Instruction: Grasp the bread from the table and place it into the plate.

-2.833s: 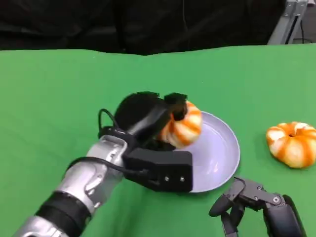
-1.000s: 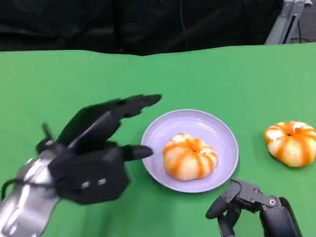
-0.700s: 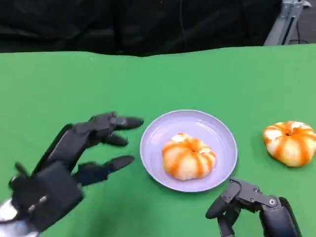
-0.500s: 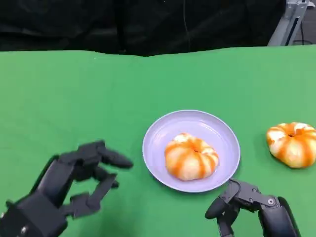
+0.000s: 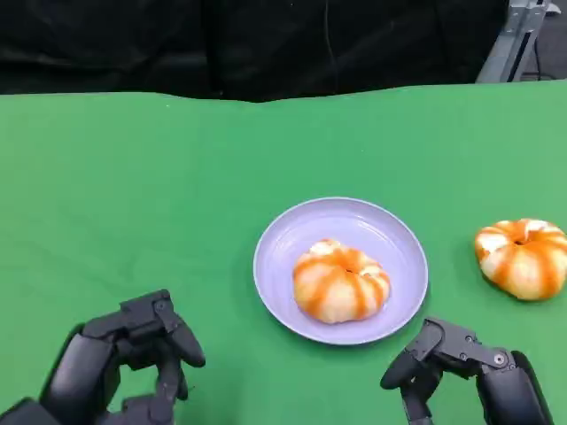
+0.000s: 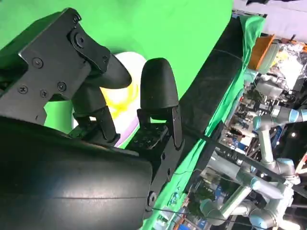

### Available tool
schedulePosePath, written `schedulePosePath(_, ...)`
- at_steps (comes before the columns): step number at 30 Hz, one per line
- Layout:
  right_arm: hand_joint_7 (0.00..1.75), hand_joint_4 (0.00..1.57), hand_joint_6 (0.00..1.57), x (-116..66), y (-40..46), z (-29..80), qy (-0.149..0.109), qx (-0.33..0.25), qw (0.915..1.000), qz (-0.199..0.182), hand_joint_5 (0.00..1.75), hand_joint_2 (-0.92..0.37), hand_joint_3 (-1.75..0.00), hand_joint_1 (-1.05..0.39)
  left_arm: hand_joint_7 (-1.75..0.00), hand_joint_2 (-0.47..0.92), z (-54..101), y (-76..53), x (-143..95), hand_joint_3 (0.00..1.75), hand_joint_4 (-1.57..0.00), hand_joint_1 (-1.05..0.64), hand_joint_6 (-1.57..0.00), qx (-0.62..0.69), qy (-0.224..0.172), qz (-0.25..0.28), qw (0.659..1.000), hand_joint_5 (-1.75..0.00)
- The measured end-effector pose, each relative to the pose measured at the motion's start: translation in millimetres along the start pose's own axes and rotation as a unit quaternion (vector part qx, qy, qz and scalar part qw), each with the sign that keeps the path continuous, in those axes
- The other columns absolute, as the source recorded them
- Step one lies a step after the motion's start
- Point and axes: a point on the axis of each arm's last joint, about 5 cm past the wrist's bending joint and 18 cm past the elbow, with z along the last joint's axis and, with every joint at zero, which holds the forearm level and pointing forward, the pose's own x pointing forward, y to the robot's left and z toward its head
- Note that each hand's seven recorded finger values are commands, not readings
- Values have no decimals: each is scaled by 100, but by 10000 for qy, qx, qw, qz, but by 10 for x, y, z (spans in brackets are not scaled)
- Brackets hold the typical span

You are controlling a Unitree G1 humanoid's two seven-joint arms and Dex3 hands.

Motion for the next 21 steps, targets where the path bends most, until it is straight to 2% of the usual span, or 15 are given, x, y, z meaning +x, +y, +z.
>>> schedulePosePath(10,128,84,86,-21,-16,0,-56,-45,10000,20,158,-28,-134,-4,-160,34,-24,-17,-11,146,-83,-9,-77,12,-88,10,10000,-175)
schedulePosePath(21,128,85,86,-30,-17,-1,-41,-48,10000,21,158,-28,-135,-3,-160,34,-67,-11,-28,148,-82,0,-77,28,-46,-3,10000,-175)
